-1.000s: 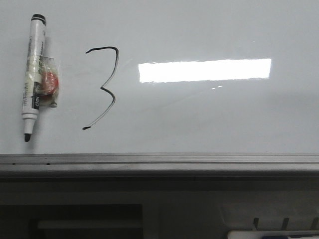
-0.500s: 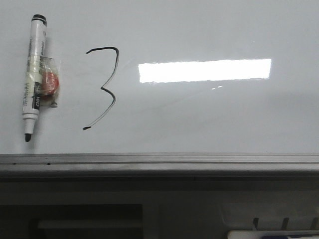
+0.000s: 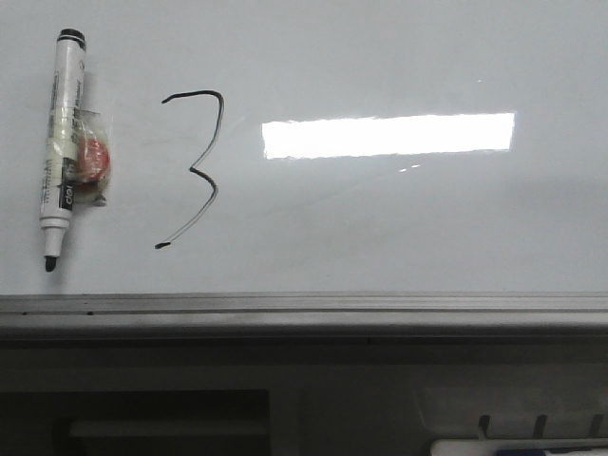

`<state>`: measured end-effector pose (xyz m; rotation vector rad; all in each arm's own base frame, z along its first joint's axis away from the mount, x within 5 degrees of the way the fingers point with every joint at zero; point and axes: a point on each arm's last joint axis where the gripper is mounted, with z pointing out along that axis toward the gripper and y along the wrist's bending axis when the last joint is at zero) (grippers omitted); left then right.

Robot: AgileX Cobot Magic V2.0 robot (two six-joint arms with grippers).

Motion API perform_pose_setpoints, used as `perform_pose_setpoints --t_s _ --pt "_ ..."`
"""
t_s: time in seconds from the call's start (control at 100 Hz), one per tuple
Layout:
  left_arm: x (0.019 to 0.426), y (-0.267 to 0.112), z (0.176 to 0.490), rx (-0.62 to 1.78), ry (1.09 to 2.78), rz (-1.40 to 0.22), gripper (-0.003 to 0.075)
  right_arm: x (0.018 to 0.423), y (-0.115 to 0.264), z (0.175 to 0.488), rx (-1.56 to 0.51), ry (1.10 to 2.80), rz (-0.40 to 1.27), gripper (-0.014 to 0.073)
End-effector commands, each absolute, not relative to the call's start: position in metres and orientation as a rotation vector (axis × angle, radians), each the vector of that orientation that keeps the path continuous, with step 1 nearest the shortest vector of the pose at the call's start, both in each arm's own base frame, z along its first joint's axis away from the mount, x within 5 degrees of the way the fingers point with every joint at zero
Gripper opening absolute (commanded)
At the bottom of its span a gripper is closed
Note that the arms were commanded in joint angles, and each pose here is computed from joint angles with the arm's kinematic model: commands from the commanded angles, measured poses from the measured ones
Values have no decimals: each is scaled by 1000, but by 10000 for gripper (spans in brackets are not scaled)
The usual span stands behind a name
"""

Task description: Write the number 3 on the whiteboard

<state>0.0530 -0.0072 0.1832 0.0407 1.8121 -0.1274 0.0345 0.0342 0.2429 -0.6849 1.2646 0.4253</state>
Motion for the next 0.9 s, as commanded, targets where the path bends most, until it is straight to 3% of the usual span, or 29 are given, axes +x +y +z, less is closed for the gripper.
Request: perform_pose_setpoints --t_s 0.0,0.89 --pt "53 -7 184 33 1763 -128 -20 35 31 256 -630 1216 414 -50" --pt "53 -7 184 33 1761 -128 -20 36 30 256 -609 1225 385 -50"
